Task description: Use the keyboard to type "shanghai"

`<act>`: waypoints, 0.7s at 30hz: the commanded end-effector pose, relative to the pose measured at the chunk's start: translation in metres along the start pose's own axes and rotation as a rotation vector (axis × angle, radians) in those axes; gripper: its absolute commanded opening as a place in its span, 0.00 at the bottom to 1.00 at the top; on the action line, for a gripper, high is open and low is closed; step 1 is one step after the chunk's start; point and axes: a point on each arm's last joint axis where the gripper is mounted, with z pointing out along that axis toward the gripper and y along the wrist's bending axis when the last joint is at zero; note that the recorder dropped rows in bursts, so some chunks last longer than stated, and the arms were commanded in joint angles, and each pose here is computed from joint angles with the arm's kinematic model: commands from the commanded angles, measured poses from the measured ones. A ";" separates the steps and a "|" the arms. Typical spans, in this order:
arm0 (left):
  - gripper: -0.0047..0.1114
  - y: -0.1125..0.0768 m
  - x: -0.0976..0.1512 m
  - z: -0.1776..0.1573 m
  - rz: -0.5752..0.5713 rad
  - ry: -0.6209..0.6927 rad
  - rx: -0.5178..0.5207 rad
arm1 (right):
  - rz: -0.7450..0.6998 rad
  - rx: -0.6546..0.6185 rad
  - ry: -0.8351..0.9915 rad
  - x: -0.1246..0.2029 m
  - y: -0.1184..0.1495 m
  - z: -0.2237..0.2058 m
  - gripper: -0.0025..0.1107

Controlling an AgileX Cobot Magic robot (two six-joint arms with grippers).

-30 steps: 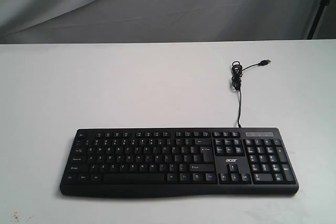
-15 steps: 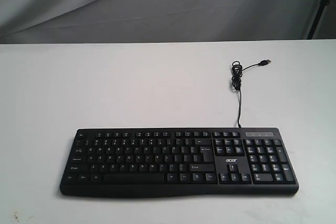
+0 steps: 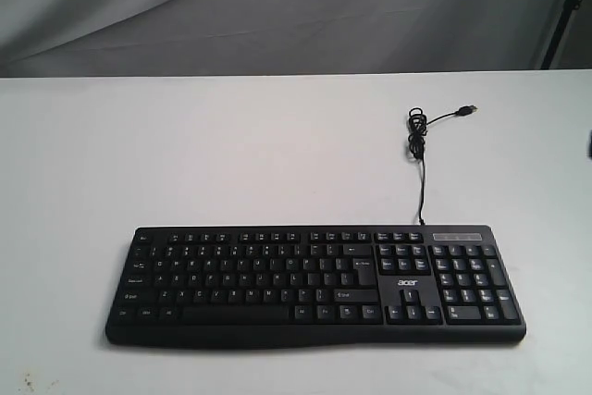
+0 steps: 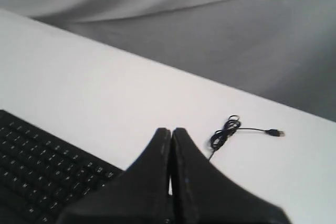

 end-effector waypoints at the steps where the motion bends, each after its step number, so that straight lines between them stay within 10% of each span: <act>1: 0.04 0.000 0.001 0.000 -0.001 -0.002 0.003 | 0.002 -0.121 -0.005 -0.007 0.019 0.030 0.02; 9: 0.04 0.000 0.001 0.000 -0.001 -0.002 0.003 | -0.019 -0.426 0.094 0.004 0.095 0.075 0.02; 21: 0.04 0.000 0.001 0.000 -0.001 -0.002 0.003 | -0.099 -0.515 0.351 0.009 0.181 0.170 0.02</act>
